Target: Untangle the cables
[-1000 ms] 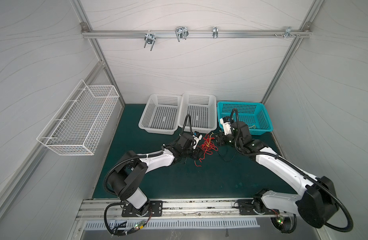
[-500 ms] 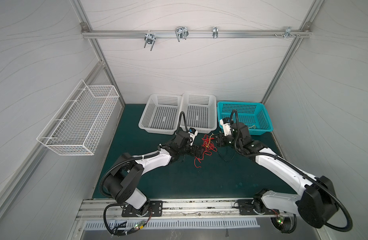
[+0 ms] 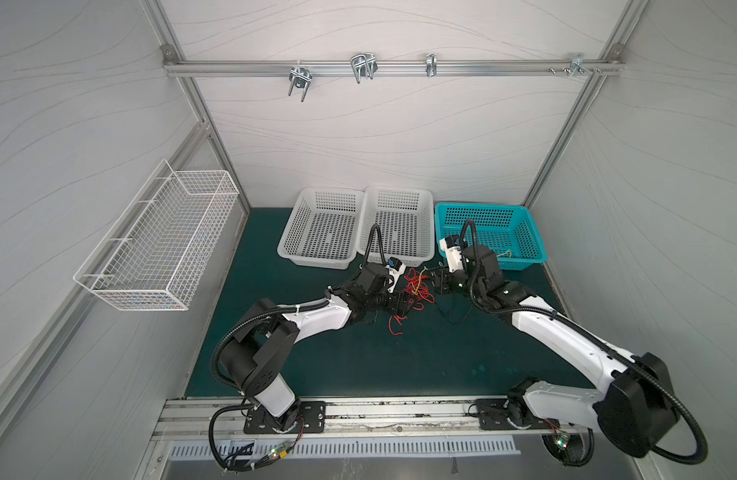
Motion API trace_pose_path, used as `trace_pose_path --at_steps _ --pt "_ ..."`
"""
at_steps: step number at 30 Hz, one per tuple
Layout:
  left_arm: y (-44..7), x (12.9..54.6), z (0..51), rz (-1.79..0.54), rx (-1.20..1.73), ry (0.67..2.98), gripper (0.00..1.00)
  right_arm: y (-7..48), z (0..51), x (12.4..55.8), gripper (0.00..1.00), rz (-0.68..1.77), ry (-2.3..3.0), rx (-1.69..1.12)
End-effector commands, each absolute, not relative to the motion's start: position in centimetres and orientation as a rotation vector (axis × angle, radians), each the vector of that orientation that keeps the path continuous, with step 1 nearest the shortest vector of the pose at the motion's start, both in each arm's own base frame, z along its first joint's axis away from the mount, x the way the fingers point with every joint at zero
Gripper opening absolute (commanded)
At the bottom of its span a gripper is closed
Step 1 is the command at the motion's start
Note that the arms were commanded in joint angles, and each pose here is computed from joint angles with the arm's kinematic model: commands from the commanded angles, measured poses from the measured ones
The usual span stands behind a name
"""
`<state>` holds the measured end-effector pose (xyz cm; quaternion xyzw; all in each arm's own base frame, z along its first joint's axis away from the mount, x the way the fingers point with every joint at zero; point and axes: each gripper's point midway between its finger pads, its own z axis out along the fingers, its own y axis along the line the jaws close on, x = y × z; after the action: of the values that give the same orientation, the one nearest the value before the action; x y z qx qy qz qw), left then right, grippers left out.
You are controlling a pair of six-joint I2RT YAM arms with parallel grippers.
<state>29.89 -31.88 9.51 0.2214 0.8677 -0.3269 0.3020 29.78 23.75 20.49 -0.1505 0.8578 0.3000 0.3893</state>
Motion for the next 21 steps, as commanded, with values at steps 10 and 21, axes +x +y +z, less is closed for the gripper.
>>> trace_pose_path --at_steps 10,21 --pt "-32.4 32.1 8.9 -0.799 0.525 2.313 0.00 24.3 23.0 29.2 0.00 0.827 2.110 -0.390" --pt "-27.9 34.0 8.0 -0.526 0.330 2.369 0.00 20.4 20.5 29.2 0.00 0.646 2.243 -0.323"
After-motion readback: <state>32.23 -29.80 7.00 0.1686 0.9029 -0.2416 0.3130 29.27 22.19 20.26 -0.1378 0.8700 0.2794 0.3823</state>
